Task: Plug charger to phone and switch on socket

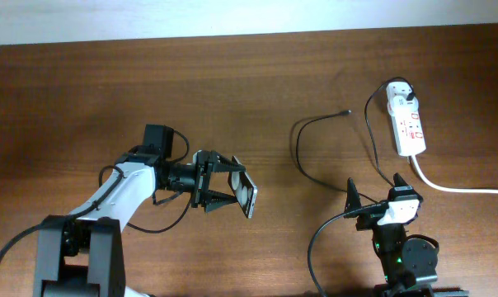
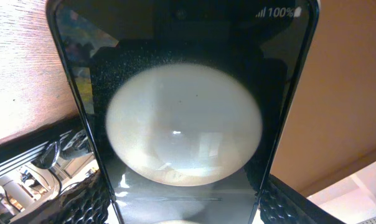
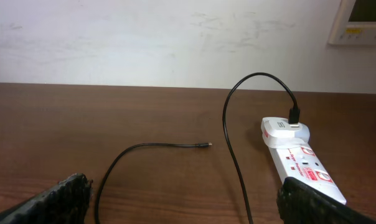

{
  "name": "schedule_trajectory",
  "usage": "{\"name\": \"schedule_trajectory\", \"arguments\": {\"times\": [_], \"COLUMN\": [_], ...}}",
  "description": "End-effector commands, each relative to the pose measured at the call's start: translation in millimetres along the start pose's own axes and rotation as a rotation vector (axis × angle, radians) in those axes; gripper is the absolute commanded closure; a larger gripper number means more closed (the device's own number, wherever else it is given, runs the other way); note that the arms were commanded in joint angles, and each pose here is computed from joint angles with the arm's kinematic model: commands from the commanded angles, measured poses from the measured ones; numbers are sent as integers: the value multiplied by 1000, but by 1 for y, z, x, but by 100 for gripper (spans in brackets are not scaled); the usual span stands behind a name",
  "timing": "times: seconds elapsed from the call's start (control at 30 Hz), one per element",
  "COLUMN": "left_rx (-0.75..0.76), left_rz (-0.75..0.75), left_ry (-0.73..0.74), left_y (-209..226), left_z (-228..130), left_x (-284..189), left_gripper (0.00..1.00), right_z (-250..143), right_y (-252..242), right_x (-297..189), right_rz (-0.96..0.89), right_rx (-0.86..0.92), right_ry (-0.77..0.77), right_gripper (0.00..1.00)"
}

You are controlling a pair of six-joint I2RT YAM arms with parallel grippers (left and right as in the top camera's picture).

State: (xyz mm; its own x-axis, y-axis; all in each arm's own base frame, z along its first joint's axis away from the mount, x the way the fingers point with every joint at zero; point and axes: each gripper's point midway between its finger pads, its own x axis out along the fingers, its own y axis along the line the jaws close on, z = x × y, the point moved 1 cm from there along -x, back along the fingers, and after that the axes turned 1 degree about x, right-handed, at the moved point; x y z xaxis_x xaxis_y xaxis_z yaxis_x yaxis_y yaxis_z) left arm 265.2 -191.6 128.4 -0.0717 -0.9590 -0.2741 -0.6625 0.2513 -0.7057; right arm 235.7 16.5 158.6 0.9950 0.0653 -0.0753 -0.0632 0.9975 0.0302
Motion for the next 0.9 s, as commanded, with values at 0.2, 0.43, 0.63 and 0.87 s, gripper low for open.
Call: {"name": "schedule_trajectory", "arguments": {"times": [0.2,0.43,0.63,0.87], "left_rx": [52,108,110,207], "left_rz": [-48,-50,-16,-38], "left_ry": [37,35,-14,-32], "left_y": [-12,-12,-7,-17], "left_z": [-3,-3,5,11], "left_x": [-1,-1,-1,-1], "left_gripper": [29,29,29,29], "right_z": [-1,-2,14,21], "right_y": [22,136,138,124], "right_x": [-1,-74,-77,-44], "right_rz": [135,918,980,766], "right_rx": [175,820,646,569], "right_ry": [12,459,324,457], "right_gripper": [1,1,1,1]}}
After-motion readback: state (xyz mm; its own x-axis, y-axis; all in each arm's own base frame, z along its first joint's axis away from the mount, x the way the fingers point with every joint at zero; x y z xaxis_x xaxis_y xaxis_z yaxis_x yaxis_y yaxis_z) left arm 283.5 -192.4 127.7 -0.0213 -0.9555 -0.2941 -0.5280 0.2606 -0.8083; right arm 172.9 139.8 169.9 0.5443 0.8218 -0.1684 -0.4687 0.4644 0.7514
